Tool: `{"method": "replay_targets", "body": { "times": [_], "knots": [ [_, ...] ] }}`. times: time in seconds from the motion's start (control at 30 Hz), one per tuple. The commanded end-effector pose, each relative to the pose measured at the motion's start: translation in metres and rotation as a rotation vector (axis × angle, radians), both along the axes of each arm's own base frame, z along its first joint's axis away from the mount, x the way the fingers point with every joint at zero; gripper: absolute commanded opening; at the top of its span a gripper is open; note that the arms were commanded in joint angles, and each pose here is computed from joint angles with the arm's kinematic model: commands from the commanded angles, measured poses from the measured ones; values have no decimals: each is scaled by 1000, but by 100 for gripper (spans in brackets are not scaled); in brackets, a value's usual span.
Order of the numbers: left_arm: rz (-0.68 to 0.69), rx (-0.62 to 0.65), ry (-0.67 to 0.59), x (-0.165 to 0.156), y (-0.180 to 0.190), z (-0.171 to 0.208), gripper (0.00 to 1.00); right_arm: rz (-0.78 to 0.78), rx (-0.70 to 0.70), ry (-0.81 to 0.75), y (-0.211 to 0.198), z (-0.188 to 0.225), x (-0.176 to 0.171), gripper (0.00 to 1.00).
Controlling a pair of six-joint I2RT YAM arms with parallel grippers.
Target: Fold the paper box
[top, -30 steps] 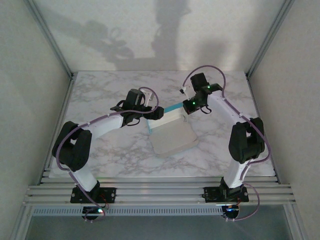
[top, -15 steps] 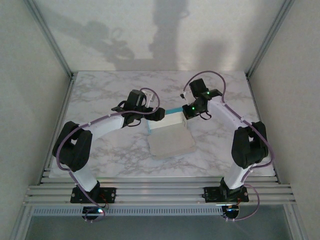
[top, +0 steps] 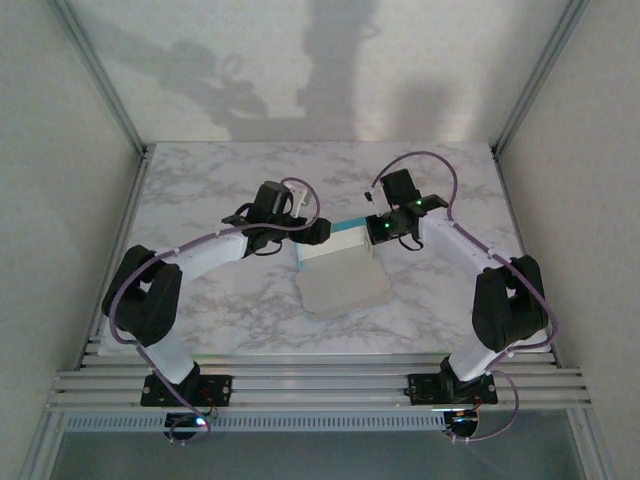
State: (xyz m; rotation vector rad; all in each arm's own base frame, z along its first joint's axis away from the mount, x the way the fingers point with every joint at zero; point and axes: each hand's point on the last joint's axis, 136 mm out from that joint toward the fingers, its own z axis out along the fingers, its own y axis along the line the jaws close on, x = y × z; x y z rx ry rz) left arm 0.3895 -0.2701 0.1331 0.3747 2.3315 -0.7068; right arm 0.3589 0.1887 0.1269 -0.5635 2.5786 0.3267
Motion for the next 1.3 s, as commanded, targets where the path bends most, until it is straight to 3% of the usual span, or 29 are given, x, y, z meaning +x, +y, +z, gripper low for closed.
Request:
{"method": "replay_targets", "body": {
  "times": [0.0,0.63,0.97,1.27],
  "knots": [
    [-36,-22,9,-10,-7,10,99,38,24,20,8,-8,-11,0],
    [-38,-57,3,-4,-8,29,99,39,-15,74,1,-43,-30,0],
    [-3,-198,-30,30,29,62,99,208,74,33,39,-39,-19,0],
    [-18,-278,-7,45,39,50,99,337,82,32,88,-40,-16,0]
  ]
}}
